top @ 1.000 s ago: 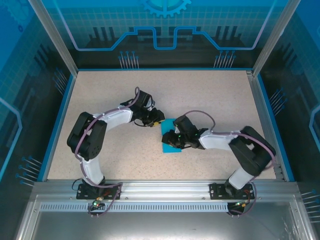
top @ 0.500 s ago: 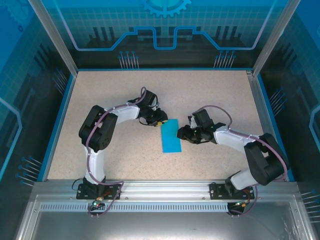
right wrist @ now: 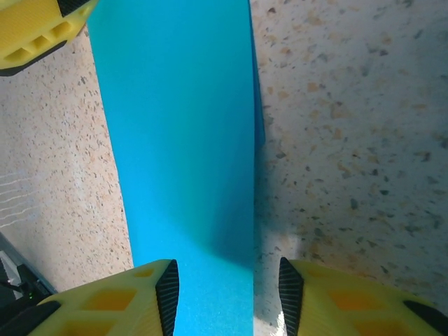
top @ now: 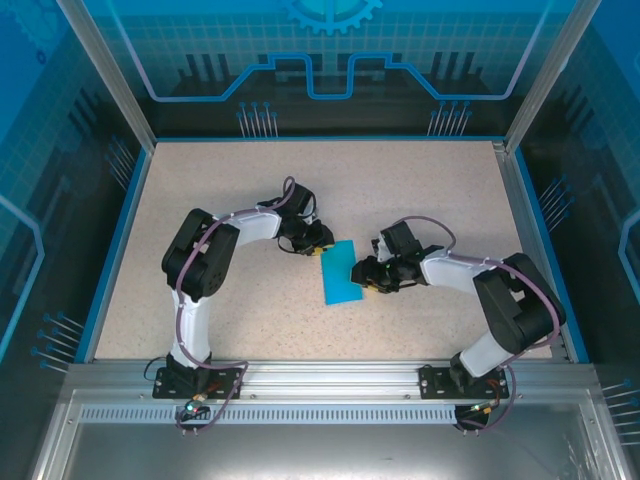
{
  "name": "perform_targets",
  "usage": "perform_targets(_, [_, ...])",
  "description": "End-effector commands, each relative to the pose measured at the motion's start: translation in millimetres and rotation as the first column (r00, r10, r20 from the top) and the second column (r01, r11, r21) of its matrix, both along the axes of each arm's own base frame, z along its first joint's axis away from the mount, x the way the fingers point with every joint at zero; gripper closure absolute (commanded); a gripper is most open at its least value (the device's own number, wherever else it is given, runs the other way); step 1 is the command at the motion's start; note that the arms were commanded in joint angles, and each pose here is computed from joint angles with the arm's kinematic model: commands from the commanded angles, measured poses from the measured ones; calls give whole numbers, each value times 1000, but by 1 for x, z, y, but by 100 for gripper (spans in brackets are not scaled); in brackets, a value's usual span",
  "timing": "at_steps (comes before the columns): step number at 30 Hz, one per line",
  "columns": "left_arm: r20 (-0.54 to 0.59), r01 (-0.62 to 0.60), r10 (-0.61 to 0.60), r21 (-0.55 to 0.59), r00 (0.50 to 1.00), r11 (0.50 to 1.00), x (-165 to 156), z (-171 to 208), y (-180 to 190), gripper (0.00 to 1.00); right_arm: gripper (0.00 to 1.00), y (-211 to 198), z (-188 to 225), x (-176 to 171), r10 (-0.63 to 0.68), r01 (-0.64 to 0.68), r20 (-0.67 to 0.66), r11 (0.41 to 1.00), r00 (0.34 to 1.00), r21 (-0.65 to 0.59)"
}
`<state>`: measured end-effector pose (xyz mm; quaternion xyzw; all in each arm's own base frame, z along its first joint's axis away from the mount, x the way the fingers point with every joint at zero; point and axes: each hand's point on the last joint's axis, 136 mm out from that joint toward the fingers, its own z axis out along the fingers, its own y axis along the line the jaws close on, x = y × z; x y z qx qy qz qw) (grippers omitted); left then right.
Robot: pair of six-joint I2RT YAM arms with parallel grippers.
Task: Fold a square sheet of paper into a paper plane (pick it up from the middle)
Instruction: Third fold the triangle at the center of the table.
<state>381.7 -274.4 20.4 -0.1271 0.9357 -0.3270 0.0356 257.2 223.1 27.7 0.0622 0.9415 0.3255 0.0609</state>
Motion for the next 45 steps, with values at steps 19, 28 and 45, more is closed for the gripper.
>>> perform_targets(19, [21, 81, -81, 9, 996, 997, -11, -1, 1, 66, 67, 19, 5, 42, 7, -10, 17, 984, 1000, 178])
perform_targets(28, [143, 119, -116, -15, 983, 993, -11, 47, 1, 53, 83, 19, -5, 42, 54, -54, 7, 981, 999, 184])
perform_targets(45, [398, 309, -390, 253, 830, 917, -110, 85, 8, 40, 84, 25, -5, 23, -256, 262, -58, 958, 965, 116])
